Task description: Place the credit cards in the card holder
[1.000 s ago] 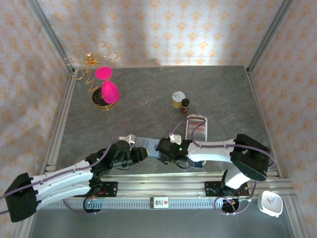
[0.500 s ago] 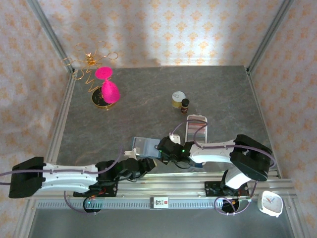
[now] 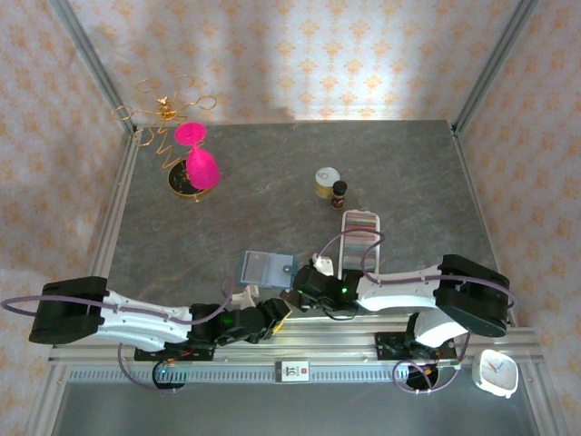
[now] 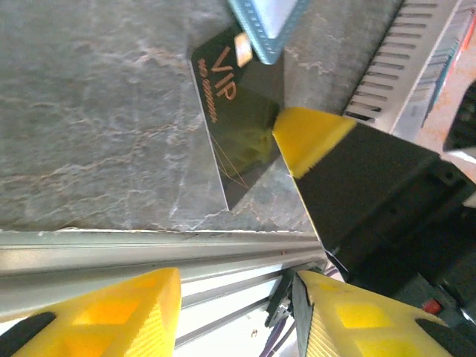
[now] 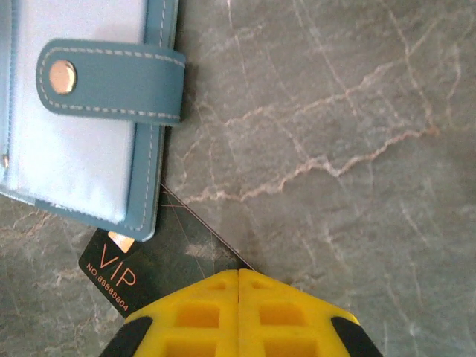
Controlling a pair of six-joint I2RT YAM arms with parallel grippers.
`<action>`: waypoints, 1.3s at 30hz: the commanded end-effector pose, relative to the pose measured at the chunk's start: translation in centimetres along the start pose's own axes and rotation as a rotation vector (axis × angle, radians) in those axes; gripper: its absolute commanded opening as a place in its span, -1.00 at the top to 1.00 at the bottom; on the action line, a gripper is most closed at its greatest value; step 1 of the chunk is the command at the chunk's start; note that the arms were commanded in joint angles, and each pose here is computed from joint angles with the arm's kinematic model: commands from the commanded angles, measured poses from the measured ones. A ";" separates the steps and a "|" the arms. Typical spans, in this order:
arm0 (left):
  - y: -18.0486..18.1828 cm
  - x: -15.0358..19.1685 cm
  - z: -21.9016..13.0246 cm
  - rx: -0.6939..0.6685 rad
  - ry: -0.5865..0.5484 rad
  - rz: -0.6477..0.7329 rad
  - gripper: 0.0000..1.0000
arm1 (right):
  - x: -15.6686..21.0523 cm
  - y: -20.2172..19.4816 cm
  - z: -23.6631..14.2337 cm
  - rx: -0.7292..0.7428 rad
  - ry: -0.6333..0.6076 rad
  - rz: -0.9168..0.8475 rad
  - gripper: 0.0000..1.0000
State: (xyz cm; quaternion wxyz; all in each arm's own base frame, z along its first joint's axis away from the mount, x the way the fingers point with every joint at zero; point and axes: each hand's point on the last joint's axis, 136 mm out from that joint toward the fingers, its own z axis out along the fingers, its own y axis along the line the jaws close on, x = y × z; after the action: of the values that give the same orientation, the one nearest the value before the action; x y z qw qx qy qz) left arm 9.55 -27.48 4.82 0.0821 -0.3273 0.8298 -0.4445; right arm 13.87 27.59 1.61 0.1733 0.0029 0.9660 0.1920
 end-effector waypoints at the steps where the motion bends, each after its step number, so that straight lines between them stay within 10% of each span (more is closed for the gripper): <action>1: -0.8 -0.3 0.3 0.048 -0.036 -0.097 0.13 | 2.6 -4.0 0.3 0.121 0.071 0.008 1.00; 39: 0.4 1.1 2.9 0.016 -0.035 -0.157 0.26 | 3.5 -2.9 -0.7 -0.002 0.045 0.106 1.00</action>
State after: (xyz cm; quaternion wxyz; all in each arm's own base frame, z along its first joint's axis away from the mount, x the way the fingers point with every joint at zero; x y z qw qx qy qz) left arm 9.37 -29.41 2.49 0.0790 -0.3502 0.8243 -0.4377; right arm 11.36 27.19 1.64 0.1525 0.0491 0.9562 0.2451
